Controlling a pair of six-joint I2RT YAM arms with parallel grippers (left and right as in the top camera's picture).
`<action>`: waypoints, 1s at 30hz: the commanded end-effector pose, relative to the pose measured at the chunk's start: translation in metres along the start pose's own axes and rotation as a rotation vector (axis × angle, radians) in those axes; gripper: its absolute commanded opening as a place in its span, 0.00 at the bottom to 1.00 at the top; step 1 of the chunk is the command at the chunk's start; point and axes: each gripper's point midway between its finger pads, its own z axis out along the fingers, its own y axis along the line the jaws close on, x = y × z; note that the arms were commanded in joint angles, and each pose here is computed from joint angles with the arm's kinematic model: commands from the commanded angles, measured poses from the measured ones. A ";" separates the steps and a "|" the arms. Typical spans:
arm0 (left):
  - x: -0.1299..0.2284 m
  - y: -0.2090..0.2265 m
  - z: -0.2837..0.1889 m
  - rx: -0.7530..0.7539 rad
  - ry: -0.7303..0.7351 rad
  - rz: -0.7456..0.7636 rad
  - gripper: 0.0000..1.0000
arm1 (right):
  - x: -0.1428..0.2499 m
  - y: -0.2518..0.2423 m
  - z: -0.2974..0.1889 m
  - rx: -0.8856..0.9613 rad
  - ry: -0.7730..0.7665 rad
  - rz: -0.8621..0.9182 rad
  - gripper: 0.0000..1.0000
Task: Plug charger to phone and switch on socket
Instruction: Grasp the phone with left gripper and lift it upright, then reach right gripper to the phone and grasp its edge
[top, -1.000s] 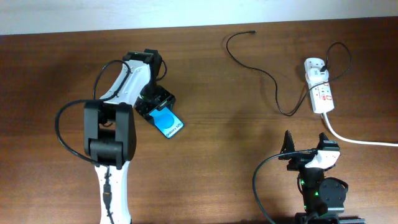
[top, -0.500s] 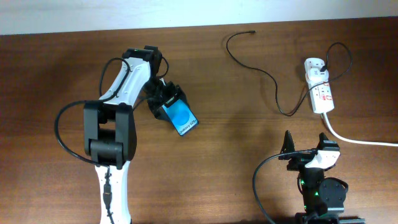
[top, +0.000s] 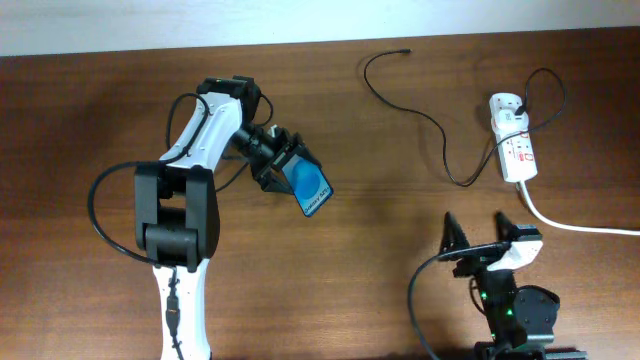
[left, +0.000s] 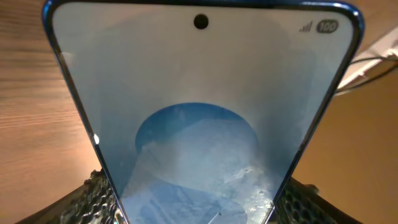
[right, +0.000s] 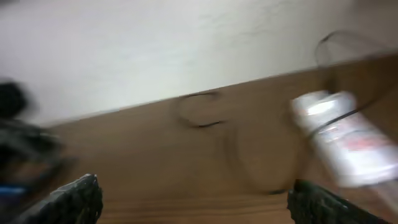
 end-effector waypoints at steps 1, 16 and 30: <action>0.007 -0.020 -0.005 0.098 0.043 0.036 0.64 | 0.014 0.049 -0.008 -0.268 0.140 0.428 0.98; 0.015 -0.025 -0.006 0.135 0.077 0.065 0.64 | -0.005 0.079 -0.028 -0.359 0.252 0.554 0.98; 0.032 -0.033 -0.002 0.169 0.141 0.069 0.62 | -0.040 0.065 -0.086 0.083 0.548 0.599 0.98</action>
